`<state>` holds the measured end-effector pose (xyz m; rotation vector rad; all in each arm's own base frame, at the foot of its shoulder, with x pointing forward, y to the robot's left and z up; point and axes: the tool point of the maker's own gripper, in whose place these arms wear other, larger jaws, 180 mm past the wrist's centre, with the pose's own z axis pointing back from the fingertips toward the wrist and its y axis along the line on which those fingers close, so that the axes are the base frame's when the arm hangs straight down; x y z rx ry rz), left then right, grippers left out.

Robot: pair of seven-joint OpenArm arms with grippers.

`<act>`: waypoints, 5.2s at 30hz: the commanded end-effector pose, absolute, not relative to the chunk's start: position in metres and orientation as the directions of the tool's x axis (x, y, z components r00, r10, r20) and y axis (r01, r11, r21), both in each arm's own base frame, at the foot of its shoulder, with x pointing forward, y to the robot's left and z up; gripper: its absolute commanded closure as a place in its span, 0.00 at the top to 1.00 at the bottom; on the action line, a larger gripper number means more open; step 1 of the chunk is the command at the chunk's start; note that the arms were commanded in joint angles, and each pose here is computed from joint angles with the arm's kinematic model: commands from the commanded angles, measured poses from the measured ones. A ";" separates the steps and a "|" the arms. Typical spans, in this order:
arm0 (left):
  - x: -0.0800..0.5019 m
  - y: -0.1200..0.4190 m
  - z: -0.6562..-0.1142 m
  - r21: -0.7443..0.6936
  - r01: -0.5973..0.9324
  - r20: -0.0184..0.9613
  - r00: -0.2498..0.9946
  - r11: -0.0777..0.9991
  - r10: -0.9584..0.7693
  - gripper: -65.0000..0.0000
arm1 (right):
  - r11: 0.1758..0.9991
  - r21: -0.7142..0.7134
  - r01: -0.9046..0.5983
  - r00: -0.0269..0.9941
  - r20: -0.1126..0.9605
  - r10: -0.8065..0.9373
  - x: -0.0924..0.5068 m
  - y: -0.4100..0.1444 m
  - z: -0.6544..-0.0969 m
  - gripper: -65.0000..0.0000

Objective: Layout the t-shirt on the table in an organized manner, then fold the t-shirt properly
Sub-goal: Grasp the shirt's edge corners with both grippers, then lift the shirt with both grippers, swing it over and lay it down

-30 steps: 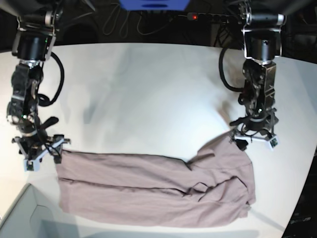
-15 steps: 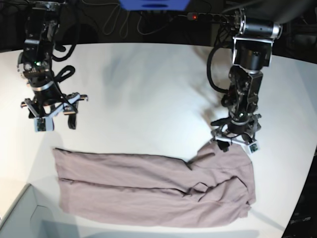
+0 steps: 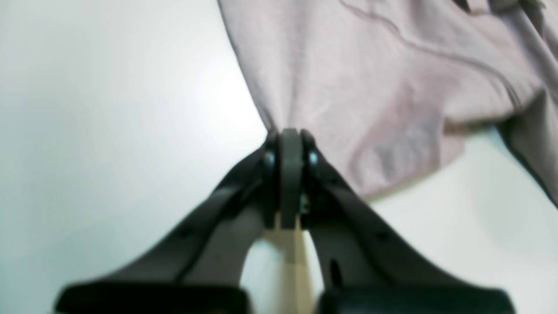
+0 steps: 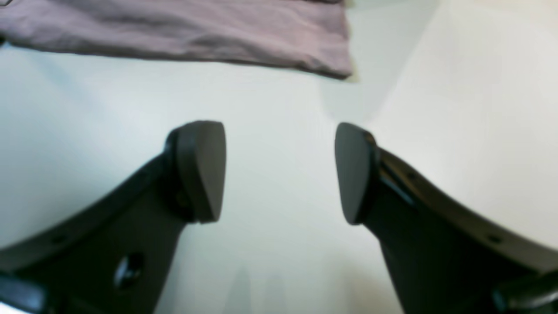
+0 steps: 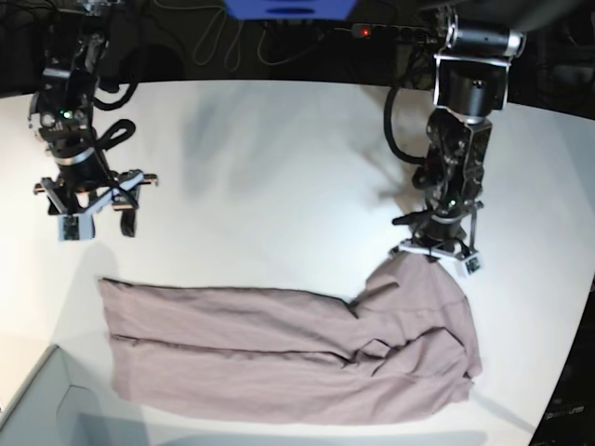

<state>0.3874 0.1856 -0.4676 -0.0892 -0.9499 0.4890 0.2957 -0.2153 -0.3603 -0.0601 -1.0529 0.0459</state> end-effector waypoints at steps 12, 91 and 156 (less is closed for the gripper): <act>0.304 0.292 -0.398 -0.371 -0.434 0.814 0.273 0.821 0.512 0.00 | 0.997 -0.019 0.077 0.500 0.866 -0.021 0.352 -0.255 -0.379 0.66; 0.500 0.305 -0.192 -0.543 -0.195 0.835 -0.025 0.817 0.549 0.00 | 0.991 -0.059 -0.116 0.245 0.966 0.086 0.495 -0.194 -0.241 0.00; 0.220 0.312 -0.369 -0.519 -0.575 0.694 0.149 0.633 0.704 0.01 | 0.985 -0.134 -0.106 0.545 0.821 0.170 0.297 -0.264 -0.392 0.00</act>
